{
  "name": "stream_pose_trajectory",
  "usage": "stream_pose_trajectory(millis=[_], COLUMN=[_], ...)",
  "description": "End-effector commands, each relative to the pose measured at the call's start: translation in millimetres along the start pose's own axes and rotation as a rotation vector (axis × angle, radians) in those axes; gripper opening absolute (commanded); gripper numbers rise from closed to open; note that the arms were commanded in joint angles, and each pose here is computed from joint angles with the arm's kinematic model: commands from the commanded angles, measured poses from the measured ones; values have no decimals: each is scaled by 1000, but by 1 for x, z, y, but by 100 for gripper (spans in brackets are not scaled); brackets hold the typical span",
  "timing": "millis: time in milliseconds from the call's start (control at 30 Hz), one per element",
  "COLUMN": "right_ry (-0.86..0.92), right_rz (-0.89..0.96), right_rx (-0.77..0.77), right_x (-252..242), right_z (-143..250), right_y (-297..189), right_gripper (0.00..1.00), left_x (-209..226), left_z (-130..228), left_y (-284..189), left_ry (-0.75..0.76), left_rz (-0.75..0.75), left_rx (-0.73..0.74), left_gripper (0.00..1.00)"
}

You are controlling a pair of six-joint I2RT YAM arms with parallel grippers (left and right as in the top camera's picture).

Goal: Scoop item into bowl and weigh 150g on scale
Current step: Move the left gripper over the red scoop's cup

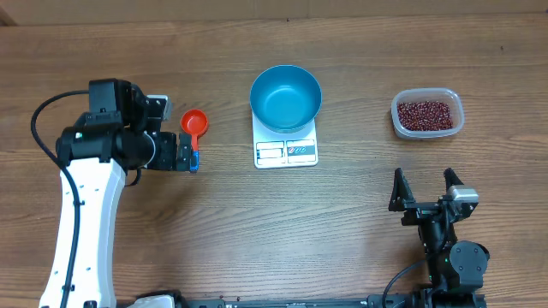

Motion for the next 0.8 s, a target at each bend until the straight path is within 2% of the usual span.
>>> stream_pose_trajectory(millis=[0,367,767], right_ry=[-1,-1,-1], right_rz=[2,2,2], right_rx=[2,1,2], right_x=[-1,0,-1], right_z=[3,3,3], right_y=[0,0,0], right_gripper=[100,100,100], left_x=[4,13,19], left_z=[-16,-56,-61], left_y=[-7,-8,19], left_ry=[17,1,-22], left_rz=[-7,0,9], left_rx=[-21,47,100], left_gripper=[100,99,99])
Point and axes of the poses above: each gripper's point midway between its finger pads, its own y axis out along the fingers, its own x axis along the line the jaws close on, z = x × y, the point moved 5 cm from there along -y, back along the fingers, and after that the axes turned 4 degrees about y, right-handed, at the moved point
